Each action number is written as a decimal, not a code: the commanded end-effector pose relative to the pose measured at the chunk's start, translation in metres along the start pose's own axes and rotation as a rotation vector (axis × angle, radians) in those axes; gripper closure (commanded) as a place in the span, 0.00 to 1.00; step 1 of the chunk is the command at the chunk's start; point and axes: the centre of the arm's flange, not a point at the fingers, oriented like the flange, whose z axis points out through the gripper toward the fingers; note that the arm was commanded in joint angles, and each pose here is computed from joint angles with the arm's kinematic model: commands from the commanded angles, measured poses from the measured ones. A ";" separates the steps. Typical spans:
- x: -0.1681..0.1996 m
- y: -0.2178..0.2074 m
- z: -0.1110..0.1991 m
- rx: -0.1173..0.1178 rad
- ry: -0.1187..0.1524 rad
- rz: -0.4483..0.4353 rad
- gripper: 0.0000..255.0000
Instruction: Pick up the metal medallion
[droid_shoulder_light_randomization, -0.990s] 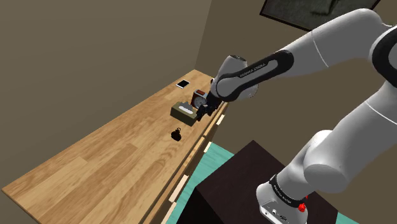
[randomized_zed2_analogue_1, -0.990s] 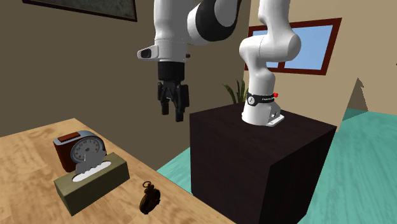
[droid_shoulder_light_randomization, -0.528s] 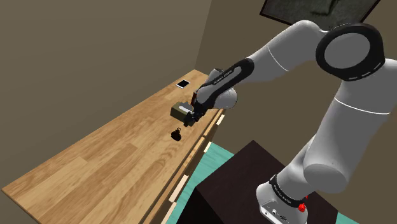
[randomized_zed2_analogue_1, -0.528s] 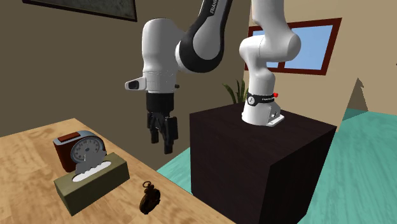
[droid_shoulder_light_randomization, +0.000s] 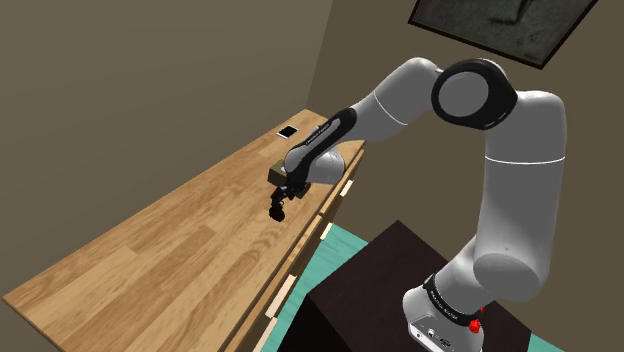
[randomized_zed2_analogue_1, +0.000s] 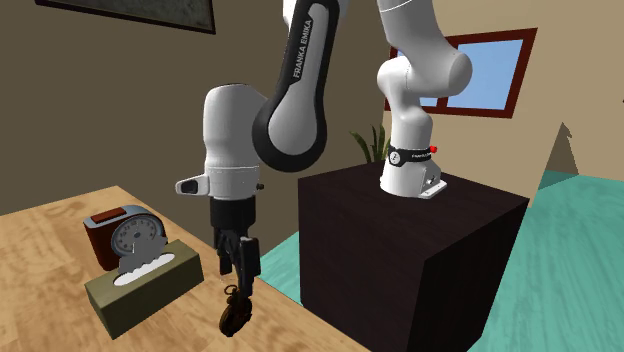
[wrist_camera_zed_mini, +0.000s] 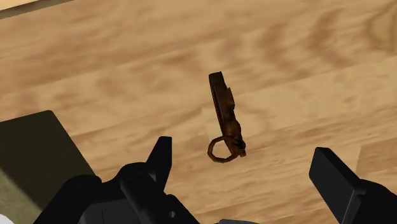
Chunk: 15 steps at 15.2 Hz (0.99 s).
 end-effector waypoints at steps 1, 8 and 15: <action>0.000 0.000 0.011 0.003 0.002 -0.001 0.00; -0.005 0.005 0.039 0.003 0.002 -0.001 0.00; -0.006 0.005 0.039 0.003 0.002 -0.001 1.00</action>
